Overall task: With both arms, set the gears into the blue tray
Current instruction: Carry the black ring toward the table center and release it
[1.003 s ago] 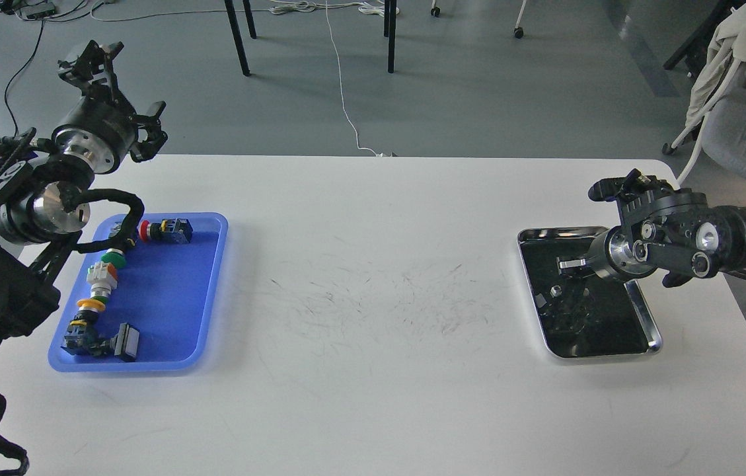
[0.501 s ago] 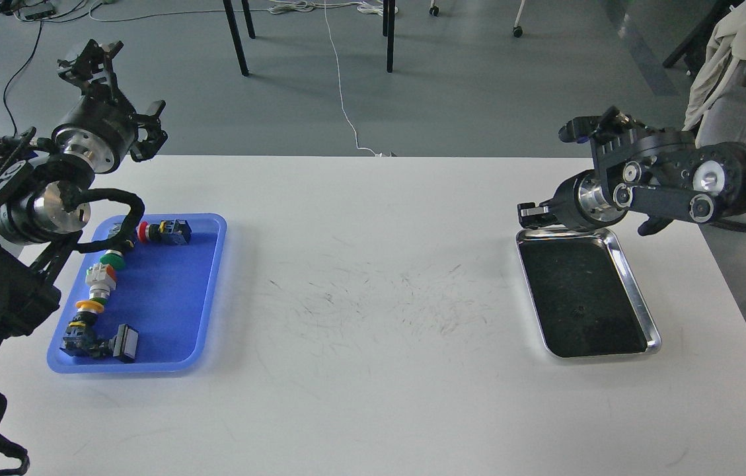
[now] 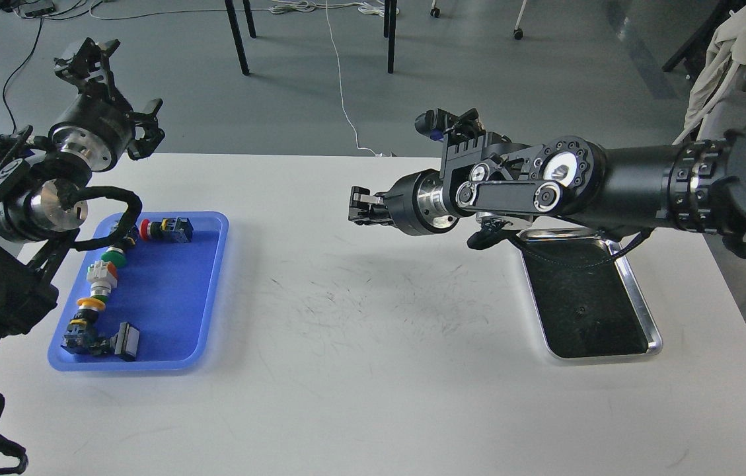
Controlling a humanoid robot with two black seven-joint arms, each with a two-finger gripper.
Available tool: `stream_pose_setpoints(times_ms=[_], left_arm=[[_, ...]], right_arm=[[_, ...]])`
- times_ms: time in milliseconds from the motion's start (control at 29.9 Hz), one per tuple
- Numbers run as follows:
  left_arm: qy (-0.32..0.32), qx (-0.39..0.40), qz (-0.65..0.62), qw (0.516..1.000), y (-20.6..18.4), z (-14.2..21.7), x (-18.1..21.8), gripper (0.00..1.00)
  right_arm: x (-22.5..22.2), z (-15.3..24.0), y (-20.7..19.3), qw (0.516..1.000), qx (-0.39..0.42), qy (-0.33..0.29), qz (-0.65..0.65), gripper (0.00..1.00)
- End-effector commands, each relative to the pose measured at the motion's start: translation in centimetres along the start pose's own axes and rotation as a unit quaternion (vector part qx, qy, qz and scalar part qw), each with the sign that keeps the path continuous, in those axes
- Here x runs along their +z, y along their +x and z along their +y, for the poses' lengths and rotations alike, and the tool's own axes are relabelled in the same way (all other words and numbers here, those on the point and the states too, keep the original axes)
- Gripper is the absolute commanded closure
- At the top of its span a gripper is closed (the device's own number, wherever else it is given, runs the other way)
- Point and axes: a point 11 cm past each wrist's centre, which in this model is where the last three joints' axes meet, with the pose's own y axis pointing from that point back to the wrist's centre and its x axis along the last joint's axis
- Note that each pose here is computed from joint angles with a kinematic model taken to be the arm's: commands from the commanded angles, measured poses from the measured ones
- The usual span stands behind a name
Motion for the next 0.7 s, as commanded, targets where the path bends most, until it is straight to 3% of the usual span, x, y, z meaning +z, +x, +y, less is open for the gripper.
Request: stream_pose_setpoints(times_ms=[0,669], left_arm=[[-0.001,0.003,-0.001,1.0,0.3,0.1,0.1,0.02],[-0.004,0.006,0.0,1.0,0.6,0.2,0.5,0.02]], right_arm=[[1.2,-0.8,-1.7,1.0,-0.013,0.0,-0.025,0.98],[2.7,-2.4,-6.6,0.994,-0.063,0.013,-0.089,0.95]])
